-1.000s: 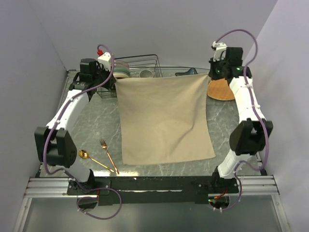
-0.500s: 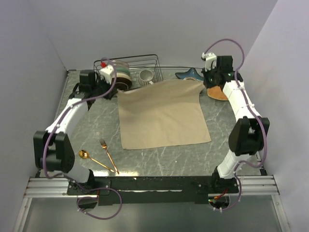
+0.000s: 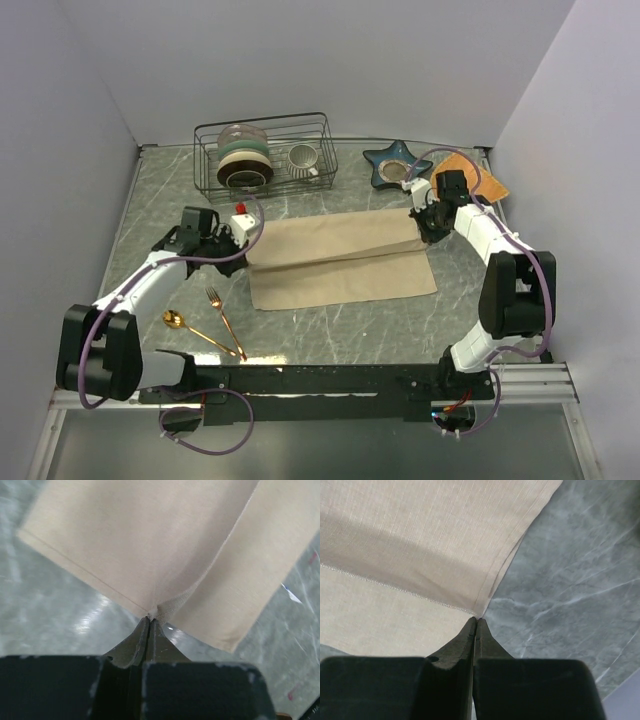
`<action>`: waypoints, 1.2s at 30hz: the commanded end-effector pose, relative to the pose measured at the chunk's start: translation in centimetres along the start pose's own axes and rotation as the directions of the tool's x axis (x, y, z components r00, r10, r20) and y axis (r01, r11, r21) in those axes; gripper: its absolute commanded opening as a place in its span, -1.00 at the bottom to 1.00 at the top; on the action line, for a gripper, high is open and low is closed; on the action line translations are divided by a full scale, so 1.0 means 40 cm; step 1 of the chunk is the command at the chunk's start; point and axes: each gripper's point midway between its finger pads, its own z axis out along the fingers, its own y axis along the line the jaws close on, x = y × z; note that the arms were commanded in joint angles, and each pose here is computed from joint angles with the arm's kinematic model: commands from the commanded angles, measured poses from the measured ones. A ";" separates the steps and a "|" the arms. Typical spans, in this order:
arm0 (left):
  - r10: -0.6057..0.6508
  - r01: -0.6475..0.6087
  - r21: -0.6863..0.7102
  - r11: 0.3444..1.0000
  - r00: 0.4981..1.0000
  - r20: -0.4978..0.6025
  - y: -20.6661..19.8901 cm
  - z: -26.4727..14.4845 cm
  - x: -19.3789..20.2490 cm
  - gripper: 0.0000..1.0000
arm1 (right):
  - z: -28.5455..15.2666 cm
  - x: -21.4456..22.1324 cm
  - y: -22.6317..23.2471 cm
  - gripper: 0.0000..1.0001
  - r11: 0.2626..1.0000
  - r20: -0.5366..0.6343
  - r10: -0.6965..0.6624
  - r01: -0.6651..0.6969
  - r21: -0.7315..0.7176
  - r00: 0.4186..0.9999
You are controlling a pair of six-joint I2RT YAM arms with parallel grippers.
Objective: Fold the napkin into a case and place the utensils inside
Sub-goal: Fold and flatten the napkin at the center of the board.
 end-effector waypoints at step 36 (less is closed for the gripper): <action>0.370 -0.322 0.205 0.924 0.888 -0.275 -0.184 0.054 0.138 -0.98 | 0.034 0.165 0.050 -1.00 0.982 -0.145 -0.185 0.188 0.005 0.972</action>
